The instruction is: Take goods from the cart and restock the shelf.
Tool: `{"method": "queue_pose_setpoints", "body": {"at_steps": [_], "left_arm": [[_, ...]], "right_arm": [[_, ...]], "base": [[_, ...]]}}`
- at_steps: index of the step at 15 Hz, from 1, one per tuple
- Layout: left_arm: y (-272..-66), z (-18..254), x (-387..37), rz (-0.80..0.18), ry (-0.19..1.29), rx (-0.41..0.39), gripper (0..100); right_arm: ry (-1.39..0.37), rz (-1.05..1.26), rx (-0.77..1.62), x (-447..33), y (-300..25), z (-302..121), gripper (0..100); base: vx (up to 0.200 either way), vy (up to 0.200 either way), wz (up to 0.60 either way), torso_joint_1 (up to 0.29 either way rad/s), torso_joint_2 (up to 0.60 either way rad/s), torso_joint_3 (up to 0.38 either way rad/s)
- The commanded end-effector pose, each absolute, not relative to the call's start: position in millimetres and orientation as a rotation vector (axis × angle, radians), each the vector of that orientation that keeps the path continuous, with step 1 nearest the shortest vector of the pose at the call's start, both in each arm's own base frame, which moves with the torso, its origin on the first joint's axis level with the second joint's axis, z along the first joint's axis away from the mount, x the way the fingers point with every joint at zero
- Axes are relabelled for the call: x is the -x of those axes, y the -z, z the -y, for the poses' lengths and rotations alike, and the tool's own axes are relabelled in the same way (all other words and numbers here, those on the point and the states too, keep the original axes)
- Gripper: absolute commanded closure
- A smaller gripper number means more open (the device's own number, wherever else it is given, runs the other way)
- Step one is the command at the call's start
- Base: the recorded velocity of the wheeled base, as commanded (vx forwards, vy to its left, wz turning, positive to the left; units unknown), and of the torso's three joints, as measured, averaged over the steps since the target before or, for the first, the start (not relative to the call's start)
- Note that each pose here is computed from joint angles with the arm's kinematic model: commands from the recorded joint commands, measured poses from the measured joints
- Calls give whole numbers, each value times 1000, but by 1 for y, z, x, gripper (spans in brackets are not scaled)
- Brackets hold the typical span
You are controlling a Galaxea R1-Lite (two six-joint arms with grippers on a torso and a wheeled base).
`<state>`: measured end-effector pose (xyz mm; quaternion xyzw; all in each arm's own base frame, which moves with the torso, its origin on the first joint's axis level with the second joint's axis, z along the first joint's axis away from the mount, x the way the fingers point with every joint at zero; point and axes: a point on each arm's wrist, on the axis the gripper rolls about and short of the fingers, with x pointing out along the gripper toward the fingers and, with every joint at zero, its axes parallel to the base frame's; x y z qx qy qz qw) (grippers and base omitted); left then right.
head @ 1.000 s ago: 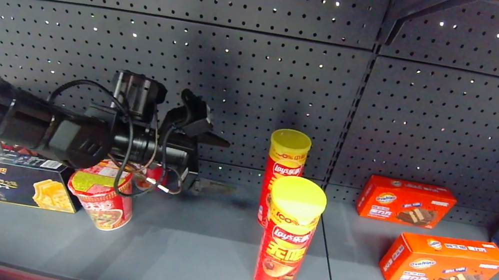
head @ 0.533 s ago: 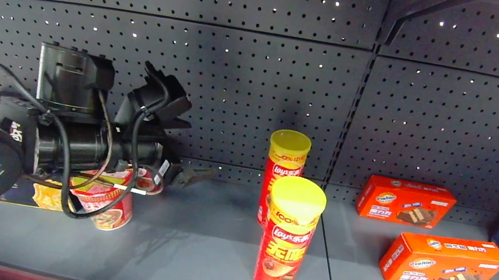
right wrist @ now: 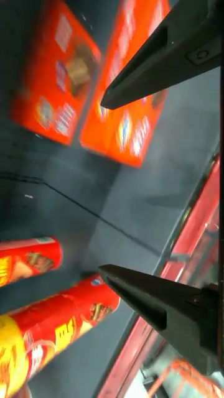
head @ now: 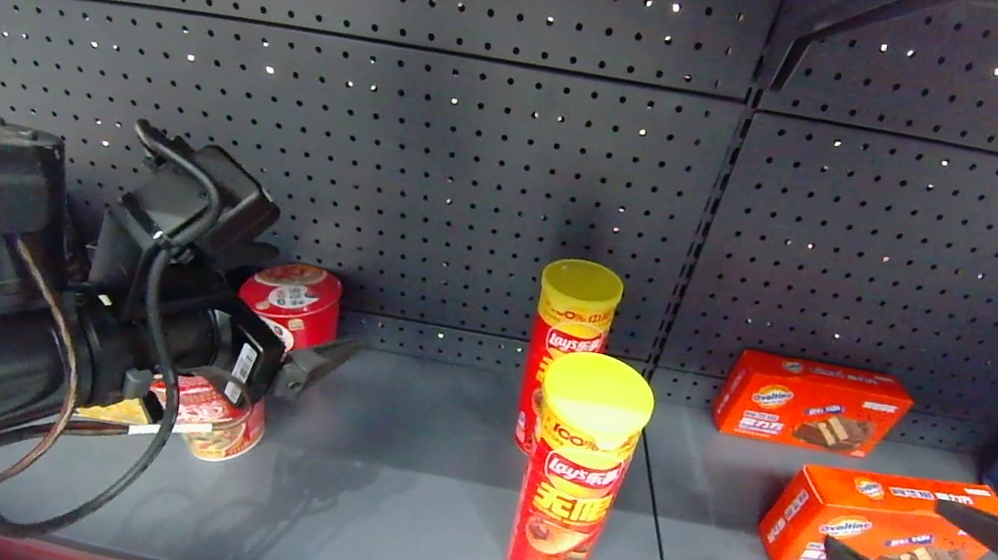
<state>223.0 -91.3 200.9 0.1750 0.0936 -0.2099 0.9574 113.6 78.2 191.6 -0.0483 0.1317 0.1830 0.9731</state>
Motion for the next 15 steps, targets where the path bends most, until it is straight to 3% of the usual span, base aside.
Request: {"method": "queue_pose_setpoints", "body": {"at_steps": [1,10,15], "left_arm": [[-195,88,-215,-203,426,-357,0],[-186,85,-213,-224,422,-367,0],[-183,86,-217,-229,423,-368,0]], "right_arm": [[-371,-385,130,-135,-169,-116,0],[-364,-481,230,-176,-148,-169,0],[-360,-495,239,-181,-144,-173,0]], "base": [[0,0,0,0,0,0],[0,0,0,0,0,0],[0,0,0,0,0,0]]}}
